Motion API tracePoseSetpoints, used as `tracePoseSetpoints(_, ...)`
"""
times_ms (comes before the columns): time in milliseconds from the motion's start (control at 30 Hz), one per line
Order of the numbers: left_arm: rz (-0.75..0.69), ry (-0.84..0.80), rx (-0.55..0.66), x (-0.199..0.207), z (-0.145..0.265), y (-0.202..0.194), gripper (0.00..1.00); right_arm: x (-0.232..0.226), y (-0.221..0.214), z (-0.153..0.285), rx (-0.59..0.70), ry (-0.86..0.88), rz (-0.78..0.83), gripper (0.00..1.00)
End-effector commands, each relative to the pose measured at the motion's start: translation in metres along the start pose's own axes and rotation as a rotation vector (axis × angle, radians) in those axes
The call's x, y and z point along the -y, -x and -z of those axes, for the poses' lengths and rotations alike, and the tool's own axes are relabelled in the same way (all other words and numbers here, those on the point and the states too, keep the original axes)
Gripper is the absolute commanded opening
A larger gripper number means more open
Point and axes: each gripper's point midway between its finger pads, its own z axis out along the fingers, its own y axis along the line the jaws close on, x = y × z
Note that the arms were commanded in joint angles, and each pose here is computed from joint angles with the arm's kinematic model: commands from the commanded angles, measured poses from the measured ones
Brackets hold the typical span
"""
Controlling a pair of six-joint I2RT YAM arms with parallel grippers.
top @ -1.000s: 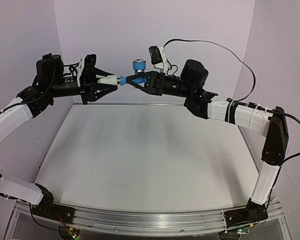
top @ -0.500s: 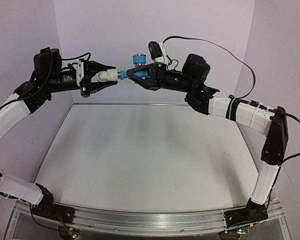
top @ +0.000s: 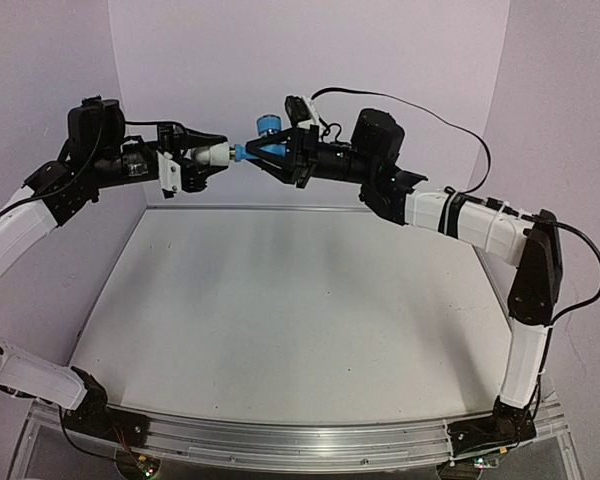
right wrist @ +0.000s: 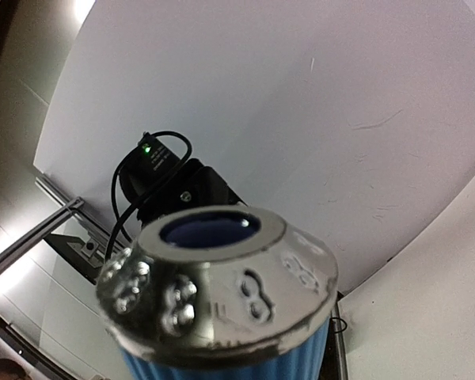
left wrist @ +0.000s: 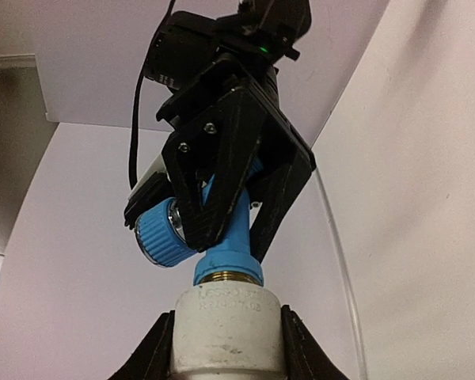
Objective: Install the water faucets
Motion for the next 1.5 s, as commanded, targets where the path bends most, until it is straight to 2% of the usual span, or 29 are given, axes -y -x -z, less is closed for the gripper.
tracePoseSetpoints(0, -0.225, -0.172, 0.174, 0.077, -0.043, 0.033, 0.00, -0.025, -0.055, -0.060, -0.124, 0.055, -0.148, 0.00)
tracePoseSetpoints(300, -0.598, -0.180, 0.202, 0.105, -0.034, 0.031, 0.00, -0.018, -0.052, -0.071, -0.124, 0.032, -0.250, 0.00)
tracePoseSetpoints(433, -0.697, -0.170, 0.225, 0.109, -0.028, 0.033, 0.00, -0.021, -0.056, -0.071, -0.145, 0.043, -0.289, 0.00)
tracePoseSetpoints(533, -0.702, -0.166, 0.210, 0.106, -0.025, 0.033, 0.00, -0.027, -0.059, -0.069, -0.170, 0.061, -0.302, 0.00)
tracePoseSetpoints(633, -0.603, -0.166, 0.183, 0.101, -0.023, 0.032, 0.00, -0.024, -0.061, -0.061, -0.162, 0.039, -0.310, 0.02)
tracePoseSetpoints(700, -0.533, -0.154, 0.153, 0.098, -0.024, 0.030, 0.00, -0.022, -0.061, -0.053, -0.149, 0.022, -0.307, 0.11)
tracePoseSetpoints(867, -0.369, -0.054, -0.051, 0.071, -0.031, 0.013, 0.00, -0.026, -0.048, -0.022, -0.072, -0.022, -0.274, 0.53)
tracePoseSetpoints(1000, -0.250, 0.055, -0.093, 0.040, -0.022, 0.017, 0.00, -0.018, -0.042, 0.007, -0.001, -0.082, -0.290, 0.76)
tracePoseSetpoints(1067, -0.201, 0.093, -0.100, 0.028, -0.017, 0.020, 0.00, -0.017, -0.041, 0.021, 0.028, -0.099, -0.289, 0.95)
tracePoseSetpoints(1100, -0.177, 0.106, -0.106, 0.024, -0.016, 0.019, 0.00, -0.013, -0.042, 0.028, 0.038, -0.115, -0.289, 0.98)
tracePoseSetpoints(1267, -0.009, 0.209, -0.117, 0.000, -0.014, 0.016, 0.00, -0.006, -0.045, 0.068, 0.105, -0.183, -0.297, 0.98)
tracePoseSetpoints(1467, 0.395, 0.304, -0.124, -0.025, -0.014, 0.005, 0.00, -0.014, -0.057, 0.112, 0.134, -0.236, -0.230, 0.98)
